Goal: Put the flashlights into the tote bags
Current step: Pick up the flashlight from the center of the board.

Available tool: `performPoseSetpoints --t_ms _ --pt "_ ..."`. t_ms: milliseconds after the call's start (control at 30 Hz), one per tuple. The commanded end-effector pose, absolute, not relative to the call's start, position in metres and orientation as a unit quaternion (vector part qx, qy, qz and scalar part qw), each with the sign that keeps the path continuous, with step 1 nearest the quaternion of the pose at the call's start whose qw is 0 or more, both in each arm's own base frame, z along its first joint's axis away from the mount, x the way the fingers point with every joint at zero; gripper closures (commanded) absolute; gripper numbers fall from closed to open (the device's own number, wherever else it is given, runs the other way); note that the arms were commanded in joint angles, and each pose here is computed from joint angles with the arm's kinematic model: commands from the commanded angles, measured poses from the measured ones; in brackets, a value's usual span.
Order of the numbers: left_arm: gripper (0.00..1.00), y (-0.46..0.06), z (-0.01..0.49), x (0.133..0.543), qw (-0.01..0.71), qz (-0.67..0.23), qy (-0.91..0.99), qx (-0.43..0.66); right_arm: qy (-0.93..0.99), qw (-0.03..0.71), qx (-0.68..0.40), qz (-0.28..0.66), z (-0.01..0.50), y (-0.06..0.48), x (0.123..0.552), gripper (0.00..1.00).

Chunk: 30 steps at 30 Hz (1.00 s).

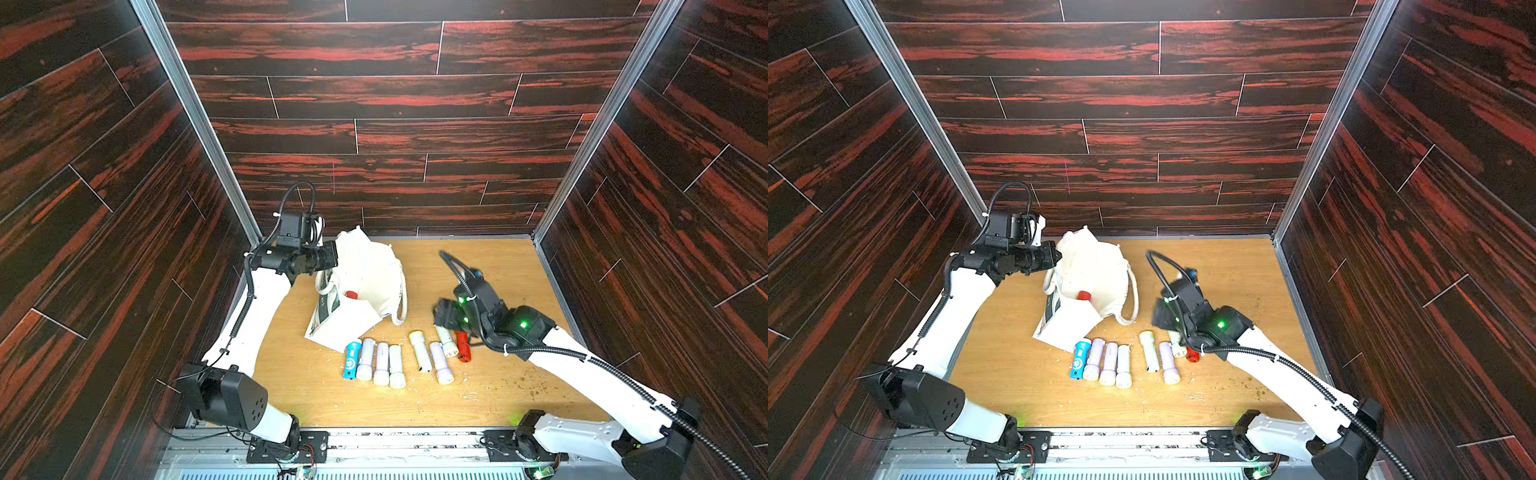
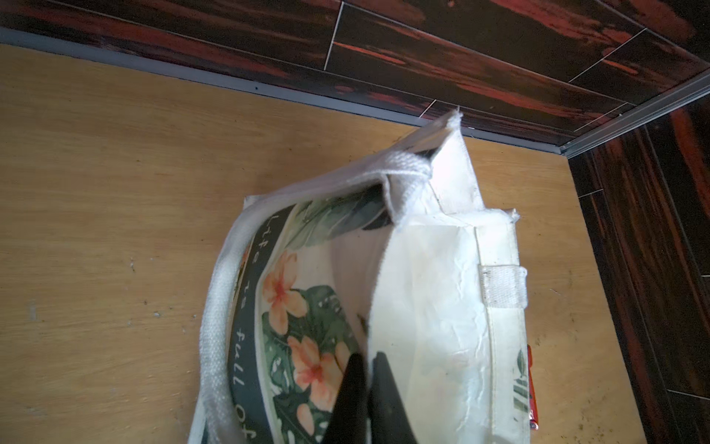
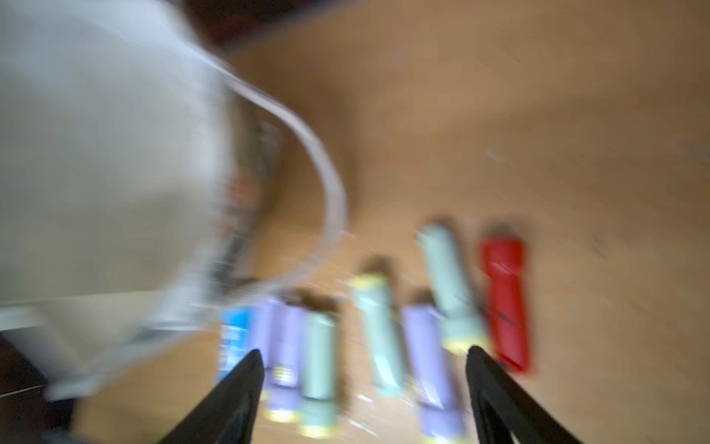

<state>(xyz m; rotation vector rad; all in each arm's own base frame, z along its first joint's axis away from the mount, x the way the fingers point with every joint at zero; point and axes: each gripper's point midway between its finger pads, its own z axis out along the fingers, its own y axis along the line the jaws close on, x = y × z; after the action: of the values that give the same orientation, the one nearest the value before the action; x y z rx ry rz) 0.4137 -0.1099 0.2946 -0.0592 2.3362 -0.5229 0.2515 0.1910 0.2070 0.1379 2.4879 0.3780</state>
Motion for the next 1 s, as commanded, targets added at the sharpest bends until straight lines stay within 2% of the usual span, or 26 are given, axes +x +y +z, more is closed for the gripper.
performPoseSetpoints --t_ms 0,133,300,533,967 --pt "1.0 -0.11 0.325 0.423 0.408 -0.199 0.891 -0.003 0.961 0.253 0.088 0.073 0.172 0.15 0.232 0.24" --pt "1.0 -0.113 0.331 0.426 0.411 -0.205 0.888 0.001 0.97 0.21 0.1 0.063 0.135 0.143 0.235 0.32" --pt "1.0 -0.116 0.327 0.423 0.406 -0.211 0.889 0.003 0.975 0.197 0.089 0.056 0.113 0.142 0.25 0.41" --pt "1.0 -0.118 0.324 0.422 0.406 -0.211 0.889 0.004 0.98 0.165 0.086 0.067 0.087 0.14 0.261 0.42" --pt "1.0 -0.119 0.319 0.422 0.399 -0.204 0.894 0.0 0.987 0.13 0.092 0.02 0.053 0.126 0.27 0.46"
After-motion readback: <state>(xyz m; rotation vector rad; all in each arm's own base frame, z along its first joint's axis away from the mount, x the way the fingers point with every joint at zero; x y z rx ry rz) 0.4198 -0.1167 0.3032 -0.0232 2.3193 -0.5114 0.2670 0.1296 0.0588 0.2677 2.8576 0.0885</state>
